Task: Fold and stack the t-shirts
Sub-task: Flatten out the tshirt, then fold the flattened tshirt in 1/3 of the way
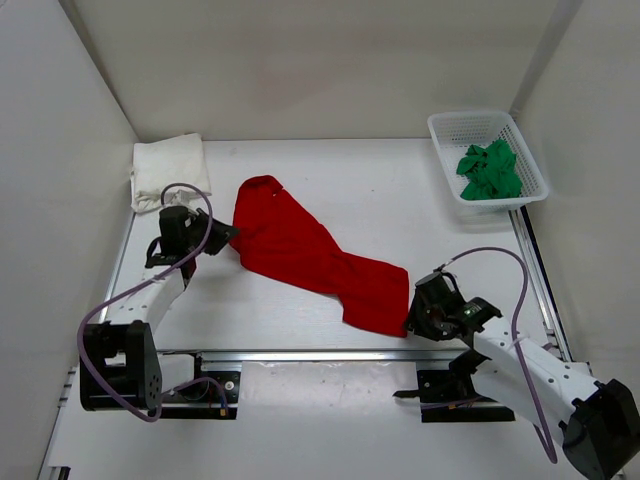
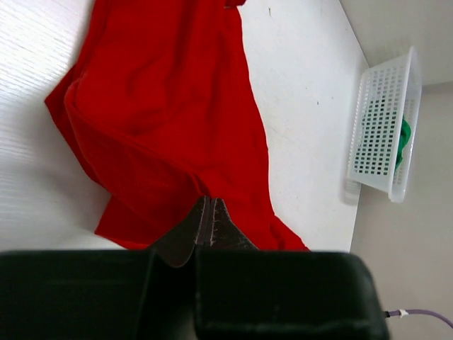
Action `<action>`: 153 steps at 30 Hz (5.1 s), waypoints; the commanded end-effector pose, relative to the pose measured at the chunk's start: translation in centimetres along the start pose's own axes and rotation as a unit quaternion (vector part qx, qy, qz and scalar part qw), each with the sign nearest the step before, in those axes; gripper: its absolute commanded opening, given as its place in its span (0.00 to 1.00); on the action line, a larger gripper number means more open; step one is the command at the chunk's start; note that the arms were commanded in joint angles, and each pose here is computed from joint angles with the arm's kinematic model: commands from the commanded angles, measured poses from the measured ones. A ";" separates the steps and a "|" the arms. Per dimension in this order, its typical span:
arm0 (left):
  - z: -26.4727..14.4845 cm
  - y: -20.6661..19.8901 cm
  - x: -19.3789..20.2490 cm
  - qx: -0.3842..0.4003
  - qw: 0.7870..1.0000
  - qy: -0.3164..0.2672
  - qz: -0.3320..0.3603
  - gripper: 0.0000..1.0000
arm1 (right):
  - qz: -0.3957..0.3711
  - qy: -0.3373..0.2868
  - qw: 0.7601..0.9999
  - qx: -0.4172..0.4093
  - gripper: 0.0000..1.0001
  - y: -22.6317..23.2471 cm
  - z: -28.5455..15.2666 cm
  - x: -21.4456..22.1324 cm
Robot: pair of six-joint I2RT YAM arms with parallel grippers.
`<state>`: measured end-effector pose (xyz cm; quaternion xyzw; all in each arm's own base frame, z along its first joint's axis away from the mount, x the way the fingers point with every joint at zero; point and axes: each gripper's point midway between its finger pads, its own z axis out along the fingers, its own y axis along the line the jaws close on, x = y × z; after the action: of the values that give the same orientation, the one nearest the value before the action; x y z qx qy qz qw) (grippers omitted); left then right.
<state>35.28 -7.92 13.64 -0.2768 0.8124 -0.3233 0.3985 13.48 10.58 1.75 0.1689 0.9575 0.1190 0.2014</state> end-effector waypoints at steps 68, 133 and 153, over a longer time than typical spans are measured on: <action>-3.8 -25.4 -29.2 0.210 0.955 -0.202 0.050 0.00 | -0.098 -0.515 0.775 -0.352 0.00 19.1 -37.0 -53.3; -3.7 11.1 -5.4 -0.108 0.977 -0.127 -0.132 0.00 | -0.011 -0.181 0.975 -0.131 0.00 9.2 0.3 -29.9; -3.3 7.3 -8.5 -0.084 0.985 -0.134 -0.067 0.52 | -0.007 -0.185 0.977 -0.107 0.34 9.8 0.9 -32.7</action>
<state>35.17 4.62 9.68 -0.4549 0.7531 -0.2404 0.4100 45.21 8.48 11.37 0.1567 0.9070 0.1912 0.3409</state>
